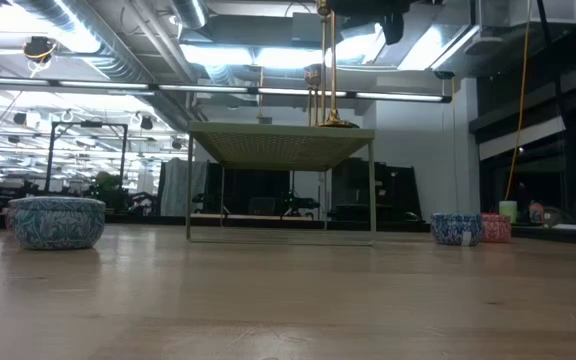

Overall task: Pick & Place candle stick holders
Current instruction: Align the gold candle holder with the other gold candle holders on the shelf, then move the pink scented candle to the bottom right

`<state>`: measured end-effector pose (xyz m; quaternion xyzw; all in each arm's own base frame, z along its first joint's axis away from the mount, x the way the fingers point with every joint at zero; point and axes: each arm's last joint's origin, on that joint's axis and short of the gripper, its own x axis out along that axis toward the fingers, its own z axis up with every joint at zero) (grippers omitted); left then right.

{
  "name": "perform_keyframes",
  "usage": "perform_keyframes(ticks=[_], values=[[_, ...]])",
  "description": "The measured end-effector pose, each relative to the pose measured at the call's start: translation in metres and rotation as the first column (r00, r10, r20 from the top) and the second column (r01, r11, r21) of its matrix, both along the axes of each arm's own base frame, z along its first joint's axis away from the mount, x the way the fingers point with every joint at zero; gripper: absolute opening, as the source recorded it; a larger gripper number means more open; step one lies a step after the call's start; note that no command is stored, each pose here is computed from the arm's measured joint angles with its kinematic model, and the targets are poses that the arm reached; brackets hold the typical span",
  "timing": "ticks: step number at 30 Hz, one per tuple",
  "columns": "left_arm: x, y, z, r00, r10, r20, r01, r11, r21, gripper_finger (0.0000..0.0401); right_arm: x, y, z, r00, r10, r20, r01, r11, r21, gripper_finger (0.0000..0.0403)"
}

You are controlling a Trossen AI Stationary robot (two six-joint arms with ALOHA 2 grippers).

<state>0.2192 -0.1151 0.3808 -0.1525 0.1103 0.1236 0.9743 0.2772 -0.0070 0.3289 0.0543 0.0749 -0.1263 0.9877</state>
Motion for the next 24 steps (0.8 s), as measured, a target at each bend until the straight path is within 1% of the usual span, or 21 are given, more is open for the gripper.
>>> perform_keyframes(ticks=[7, 11, 17, 21, 24], values=[[0.0, 0.0, 0.0, 1.0, -0.004, -0.003, 0.004, 1.0, 0.016, 0.0178, 0.0, 0.0001, -0.0006, 1.0, 0.001, -0.007, -0.001, 1.0, -0.003, 0.006], [0.0, 0.0, 0.0, 1.0, -0.004, -0.003, 0.004, 1.0, 0.016, 0.0178, 0.0, 0.0001, -0.0008, 1.0, 0.001, -0.009, -0.001, 1.0, -0.003, 0.0077], [0.0001, -0.0001, 0.0, 1.0, -0.004, -0.003, 0.004, 1.0, 0.016, 0.0178, -0.0001, 0.0001, -0.0018, 1.0, 0.0, -0.017, 0.001, 1.0, 0.005, 0.0139], [0.0001, -0.0001, 0.0, 1.0, -0.004, -0.003, 0.004, 1.0, 0.016, 0.0178, -0.0012, 0.0001, -0.0059, 0.999, -0.013, -0.047, 0.016, 0.997, 0.074, 0.0184], [0.0001, -0.0001, 0.0, 1.0, -0.004, -0.003, 0.004, 1.0, 0.016, 0.0178, -0.0056, 0.0001, -0.0099, 0.995, -0.018, -0.103, 0.029, 0.994, 0.103, 0.0207]])
